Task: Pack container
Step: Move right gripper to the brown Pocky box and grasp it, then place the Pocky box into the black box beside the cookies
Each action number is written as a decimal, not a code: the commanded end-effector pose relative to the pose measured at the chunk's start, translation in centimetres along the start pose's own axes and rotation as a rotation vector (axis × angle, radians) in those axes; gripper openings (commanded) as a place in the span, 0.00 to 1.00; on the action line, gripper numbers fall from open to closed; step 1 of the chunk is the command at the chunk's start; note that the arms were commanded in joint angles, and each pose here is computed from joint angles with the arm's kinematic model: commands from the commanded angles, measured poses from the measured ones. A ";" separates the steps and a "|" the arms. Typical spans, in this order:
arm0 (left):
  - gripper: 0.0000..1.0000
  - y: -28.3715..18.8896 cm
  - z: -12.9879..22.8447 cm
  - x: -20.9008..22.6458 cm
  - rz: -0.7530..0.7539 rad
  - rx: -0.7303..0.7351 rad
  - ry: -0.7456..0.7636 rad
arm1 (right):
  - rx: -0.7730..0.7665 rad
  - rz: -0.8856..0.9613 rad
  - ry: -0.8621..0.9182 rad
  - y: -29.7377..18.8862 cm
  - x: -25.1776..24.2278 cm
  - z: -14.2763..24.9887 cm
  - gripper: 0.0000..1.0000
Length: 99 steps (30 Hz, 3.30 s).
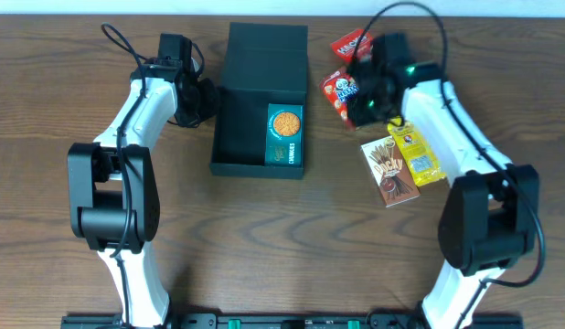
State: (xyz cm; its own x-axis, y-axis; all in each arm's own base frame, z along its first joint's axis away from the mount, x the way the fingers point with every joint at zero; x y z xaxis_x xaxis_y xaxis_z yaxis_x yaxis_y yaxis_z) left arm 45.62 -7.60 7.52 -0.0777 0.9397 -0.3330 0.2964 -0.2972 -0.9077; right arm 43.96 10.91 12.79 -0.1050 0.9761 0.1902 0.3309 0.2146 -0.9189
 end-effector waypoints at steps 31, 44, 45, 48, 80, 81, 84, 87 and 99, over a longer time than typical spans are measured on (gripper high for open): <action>0.06 -1.0 -1.9 2.4 -0.006 -0.061 -0.072 | 0.388 0.105 0.035 1.2 -5.8 10.1 0.99; 0.06 -1.0 -2.1 2.4 -0.005 -0.069 -0.069 | 0.409 0.173 0.050 2.9 -7.1 12.3 0.99; 0.06 -1.0 -2.1 2.4 -0.005 -0.070 -0.069 | 0.407 0.173 0.050 2.9 -7.1 12.3 0.99; 0.06 -1.0 -2.2 2.3 -0.004 -0.073 -0.068 | 0.405 0.173 0.048 3.2 -7.1 12.4 0.99; 0.06 -1.0 -2.3 2.3 -0.003 -0.079 -0.066 | 0.360 0.260 0.089 4.6 -6.6 13.0 0.77; 0.06 -1.0 -2.3 2.3 -0.003 -0.079 -0.065 | 0.359 0.261 0.096 4.6 -6.6 12.9 0.77; 0.06 -1.0 -2.3 2.4 -0.007 -0.080 -0.066 | 0.351 0.263 0.116 4.5 -6.5 12.7 0.76; 0.06 -1.3 -2.5 3.1 -0.014 -0.087 -0.080 | 0.337 0.247 0.127 4.1 -6.1 11.9 0.75; 0.06 -4.4 -3.6 7.8 -0.059 -0.141 -0.166 | 0.164 0.198 0.155 -1.3 -2.9 3.7 0.74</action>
State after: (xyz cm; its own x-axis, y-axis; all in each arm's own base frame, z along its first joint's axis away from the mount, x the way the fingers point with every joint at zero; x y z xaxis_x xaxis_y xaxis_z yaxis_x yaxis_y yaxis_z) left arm 46.95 0.33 7.82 -0.2430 0.9075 -0.3427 0.3750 -0.2380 -0.8960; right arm 38.79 6.16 9.80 0.0879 0.9961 0.0040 0.1028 -0.0051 -0.9947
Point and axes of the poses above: each gripper's point midway between its finger pads, its own y axis out along the fingers, its own x axis along the line the jaws close on, z = x × y, the point moved 3 cm from there along -y, back along the fingers, and after that the axes turned 15 degrees about y, right-handed, at the moved point
